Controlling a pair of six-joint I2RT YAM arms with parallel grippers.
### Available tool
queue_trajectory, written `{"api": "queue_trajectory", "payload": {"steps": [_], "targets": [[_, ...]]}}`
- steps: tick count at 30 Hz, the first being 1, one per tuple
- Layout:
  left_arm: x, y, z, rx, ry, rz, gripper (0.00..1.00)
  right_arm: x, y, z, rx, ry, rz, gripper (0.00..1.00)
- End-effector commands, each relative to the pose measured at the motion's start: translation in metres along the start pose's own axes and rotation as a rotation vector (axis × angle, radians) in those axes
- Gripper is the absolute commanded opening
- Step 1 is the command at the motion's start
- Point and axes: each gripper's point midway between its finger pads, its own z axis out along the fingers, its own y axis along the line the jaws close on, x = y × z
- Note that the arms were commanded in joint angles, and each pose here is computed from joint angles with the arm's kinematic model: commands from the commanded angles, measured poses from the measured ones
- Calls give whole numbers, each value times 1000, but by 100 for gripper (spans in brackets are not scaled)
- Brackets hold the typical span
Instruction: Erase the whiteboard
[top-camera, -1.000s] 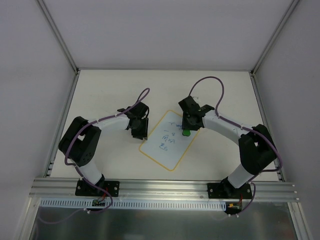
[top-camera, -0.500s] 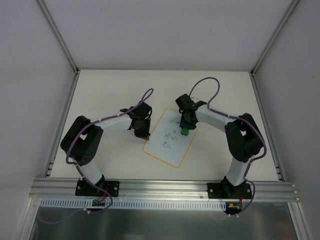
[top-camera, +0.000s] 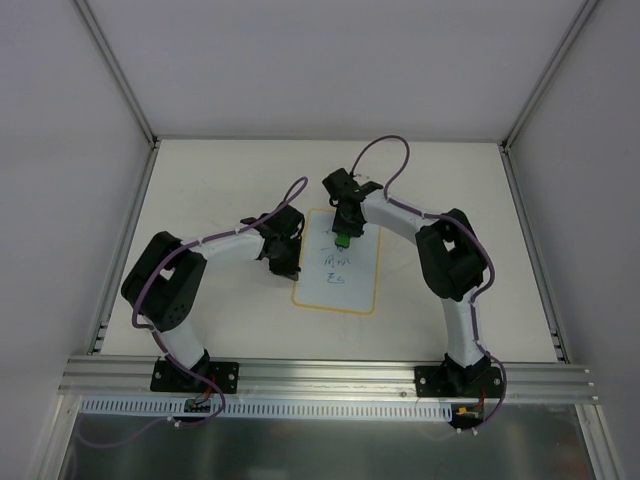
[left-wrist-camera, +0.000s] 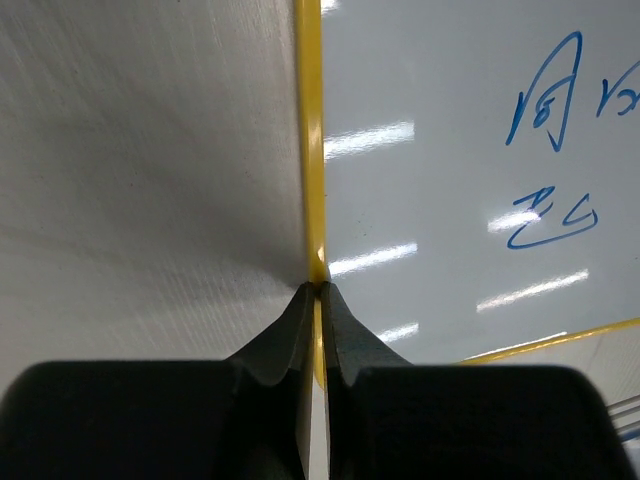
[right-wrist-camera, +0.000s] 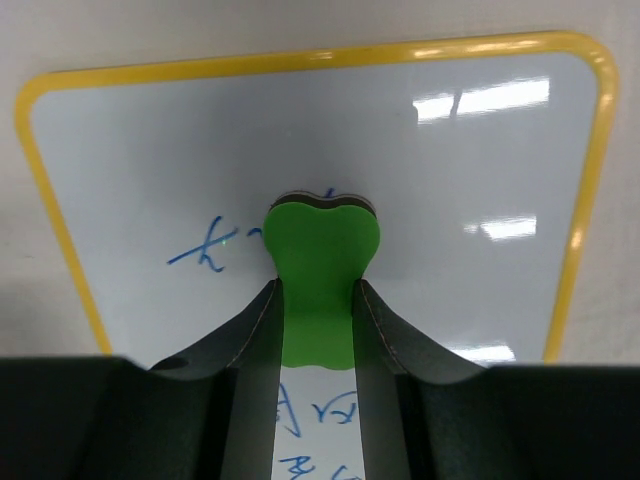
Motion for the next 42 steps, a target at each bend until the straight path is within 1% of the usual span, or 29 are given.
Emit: {"api": "queue_trajectory", "payload": {"steps": [1,3,7,11,13,16,19,20,24,26,31,33,36,41,42], "targets": [[33,18,16,-80,106,10,0,33,33,9,-51,84,-59,4],[34,18,16,-81,105,10,0,37,44,9,-67,88,-102,4],[34,18,15,-82,101,10,0,31,64,4,-113,70,-164,4],[34,19,14,-84,98,6,0,30,72,6,-128,81,-199,3],[34,19,13,-84,95,5,0,26,68,7,-91,71,-223,3],[35,20,12,-85,96,2,0,12,56,9,-24,43,-231,3],[36,20,10,-84,91,-1,0,2,32,12,34,41,-195,3],[36,20,9,-84,88,0,0,-5,20,14,52,43,-165,3],[38,20,9,-84,91,-5,0,-10,-28,13,123,61,-99,1],[38,20,8,-82,90,-4,0,-17,-49,15,145,63,-66,1],[39,17,7,-65,95,2,0,-20,-67,17,138,61,-44,1],[40,15,6,-55,99,7,0,-22,-62,19,120,55,-52,0],[40,12,5,-46,98,21,0,-21,-43,19,51,49,-60,0],[40,9,6,-44,98,37,0,-20,-6,16,-12,17,-142,0],[40,9,6,-42,98,38,0,-14,3,18,-20,21,-164,0]]}}
